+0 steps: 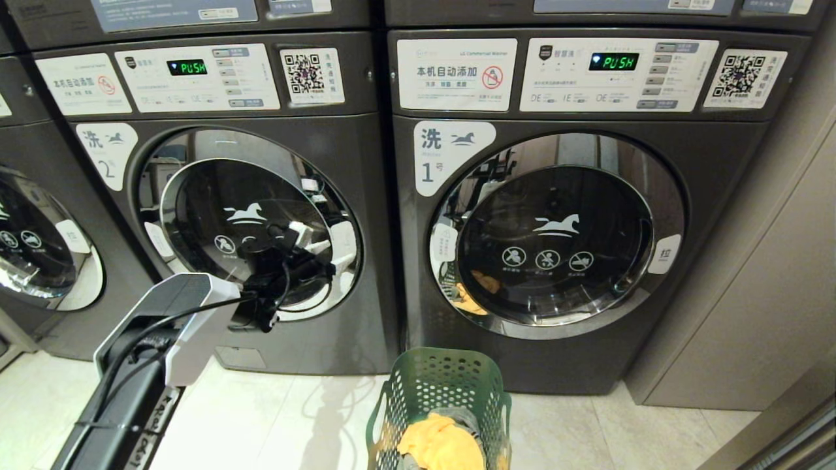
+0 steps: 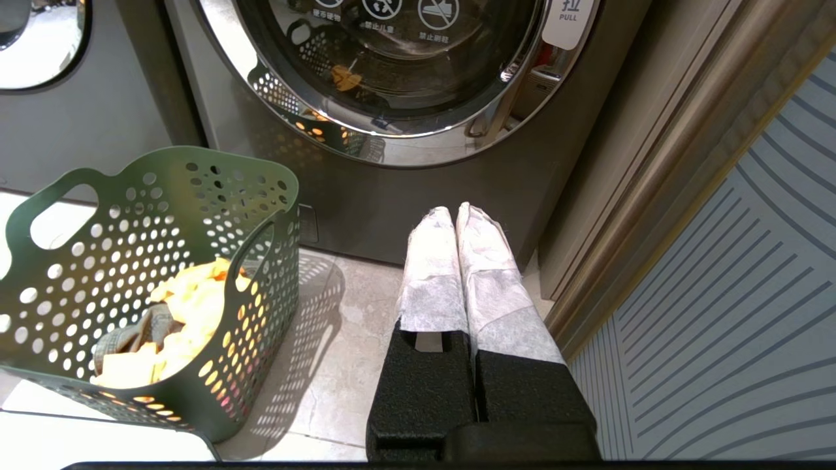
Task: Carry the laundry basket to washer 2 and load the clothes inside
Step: Open the lid of the washing machine
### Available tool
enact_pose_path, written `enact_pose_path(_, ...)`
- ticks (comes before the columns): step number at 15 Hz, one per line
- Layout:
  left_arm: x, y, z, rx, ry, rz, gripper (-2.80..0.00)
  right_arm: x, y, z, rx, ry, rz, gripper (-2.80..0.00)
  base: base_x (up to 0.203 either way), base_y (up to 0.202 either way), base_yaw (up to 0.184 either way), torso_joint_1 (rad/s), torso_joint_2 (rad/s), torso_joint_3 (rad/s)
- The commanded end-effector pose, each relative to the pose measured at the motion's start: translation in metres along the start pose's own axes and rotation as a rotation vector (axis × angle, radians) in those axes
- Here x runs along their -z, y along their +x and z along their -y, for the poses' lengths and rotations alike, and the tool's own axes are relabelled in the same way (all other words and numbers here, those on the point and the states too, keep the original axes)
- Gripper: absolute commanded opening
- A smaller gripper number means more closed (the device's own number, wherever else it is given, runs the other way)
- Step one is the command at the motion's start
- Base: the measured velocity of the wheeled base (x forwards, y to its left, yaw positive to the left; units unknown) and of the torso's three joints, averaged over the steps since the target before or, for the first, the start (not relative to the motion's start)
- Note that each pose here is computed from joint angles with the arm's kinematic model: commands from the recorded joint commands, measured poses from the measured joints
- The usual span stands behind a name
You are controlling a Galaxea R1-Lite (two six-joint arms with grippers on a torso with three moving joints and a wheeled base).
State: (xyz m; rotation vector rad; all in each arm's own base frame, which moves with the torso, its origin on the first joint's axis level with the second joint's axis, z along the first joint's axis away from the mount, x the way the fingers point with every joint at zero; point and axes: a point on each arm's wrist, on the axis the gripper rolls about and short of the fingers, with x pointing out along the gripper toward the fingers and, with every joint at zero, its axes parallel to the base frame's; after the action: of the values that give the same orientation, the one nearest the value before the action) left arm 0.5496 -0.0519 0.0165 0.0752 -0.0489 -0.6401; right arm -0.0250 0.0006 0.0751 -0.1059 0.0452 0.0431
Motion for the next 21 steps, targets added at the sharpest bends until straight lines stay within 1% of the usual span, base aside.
enact_pose_path(1, 0.0012, 0.0005, 0.0008, 0.004, 0.002, 0.003, 0.0, -0.0001, 0.0001, 0.0, -0.002, -0.001, -0.001, -2.8, 0.0, 0.0, 0.0, 0.0, 0.0, 0.0)
enact_pose_path(10, 0.0034, 0.0039, 0.0066, 0.019, -0.004, 0.0, 0.0, 0.0003, 0.0002, 0.0, -0.001, -0.001, -0.003, -2.8, 0.0, 0.0, 0.0, 0.0, 0.0, 0.0)
enact_pose_path(13, 0.0015, 0.0057, 0.0097, 0.026, -0.01, 0.003, 0.0, 0.0, 0.0001, 0.0, -0.001, -0.001, -0.001, -2.8, 0.0, 0.0, 0.0, 0.0, 0.0, 0.0)
enact_pose_path(16, -0.0018, 0.0053, 0.0087, 0.022, -0.003, 0.008, 0.0, -0.0001, 0.0001, 0.0, -0.001, -0.001, -0.002, -2.8, 0.0, 0.0, 0.0, 0.0, 0.0, 0.0)
enact_pose_path(17, -0.0018, 0.0053, 0.0083, 0.007, -0.001, 0.007, 0.0, -0.0001, 0.0001, 0.0, -0.001, -0.001, -0.002, -2.8, 0.0, 0.0, 0.0, 0.0, 0.0, 0.0)
enact_pose_path(19, -0.0016, 0.0052, 0.0067, -0.064, -0.006, -0.002, 0.0, -0.0001, 0.0001, 0.0, -0.001, -0.001, -0.002, -2.8, 0.0, 0.0, 0.0, 0.0, 0.0, 0.0)
enact_pose_path(21, -0.004, 0.0043, 0.0047, -0.094, -0.014, -0.013, 0.0, 0.0, 0.0, 0.0, -0.001, -0.001, 0.0, -2.8, 0.0, 0.0, 0.0, 0.0, 0.0, 0.0)
